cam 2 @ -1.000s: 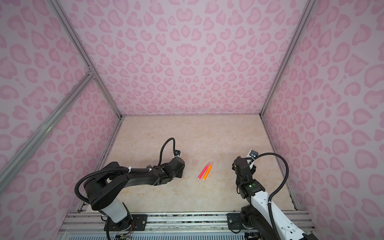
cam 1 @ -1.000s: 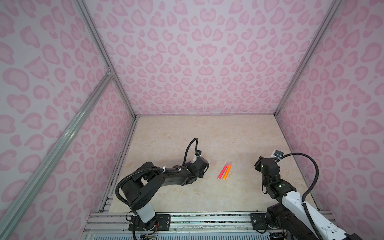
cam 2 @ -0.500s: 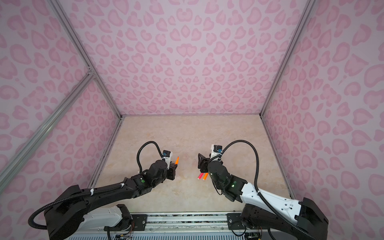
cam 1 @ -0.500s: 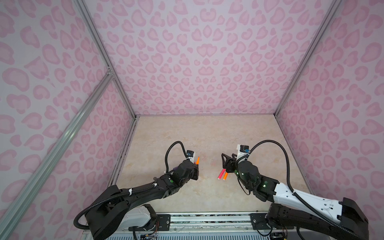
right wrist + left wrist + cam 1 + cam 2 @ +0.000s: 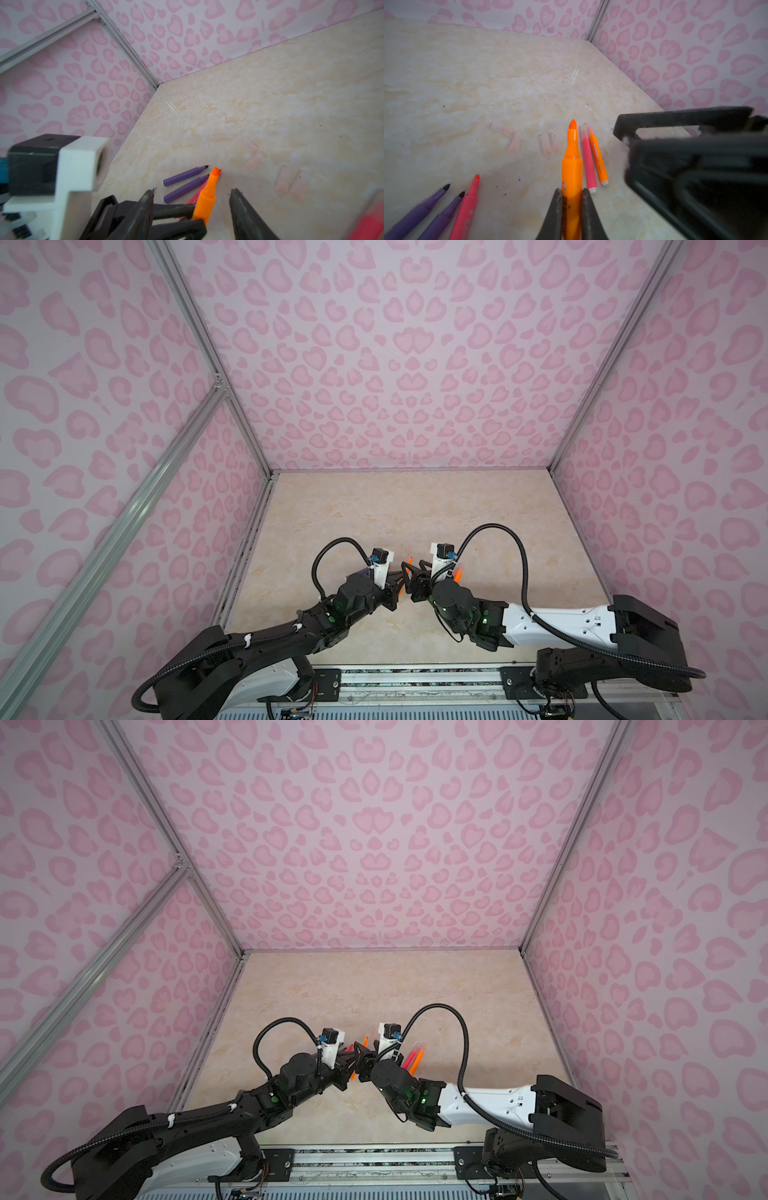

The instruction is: Insert the pens into the pen caps

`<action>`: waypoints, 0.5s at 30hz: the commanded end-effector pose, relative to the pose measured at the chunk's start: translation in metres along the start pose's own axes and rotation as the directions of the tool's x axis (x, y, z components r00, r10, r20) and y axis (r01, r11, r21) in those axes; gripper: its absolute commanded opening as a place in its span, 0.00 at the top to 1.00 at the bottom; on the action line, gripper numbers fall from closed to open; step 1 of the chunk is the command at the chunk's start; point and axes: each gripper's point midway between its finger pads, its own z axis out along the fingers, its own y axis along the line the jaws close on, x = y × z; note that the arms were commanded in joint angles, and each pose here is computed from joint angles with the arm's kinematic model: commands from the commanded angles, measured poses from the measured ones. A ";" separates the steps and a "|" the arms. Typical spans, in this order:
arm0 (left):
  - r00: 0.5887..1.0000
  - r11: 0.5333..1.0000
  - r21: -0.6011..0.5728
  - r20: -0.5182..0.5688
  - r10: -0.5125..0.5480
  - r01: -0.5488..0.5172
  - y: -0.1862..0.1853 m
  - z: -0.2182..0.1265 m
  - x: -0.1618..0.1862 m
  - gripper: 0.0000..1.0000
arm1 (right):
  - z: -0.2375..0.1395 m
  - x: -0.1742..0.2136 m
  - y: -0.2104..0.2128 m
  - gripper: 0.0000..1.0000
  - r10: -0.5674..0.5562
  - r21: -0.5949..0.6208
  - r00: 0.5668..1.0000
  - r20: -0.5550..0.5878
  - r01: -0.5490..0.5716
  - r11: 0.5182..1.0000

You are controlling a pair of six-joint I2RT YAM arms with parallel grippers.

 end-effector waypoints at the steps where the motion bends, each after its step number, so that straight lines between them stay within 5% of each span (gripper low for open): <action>1: 0.996 0.999 -0.022 0.070 0.046 -0.045 0.001 -0.007 -0.015 0.97 | -0.002 -0.012 -0.003 0.40 0.044 0.023 0.997 0.060 -0.045 0.999; 15: 0.985 0.995 0.023 0.144 0.091 -0.095 -0.012 -0.027 -0.019 0.97 | -0.005 0.000 0.017 0.42 0.054 -0.064 0.999 0.009 -0.053 0.997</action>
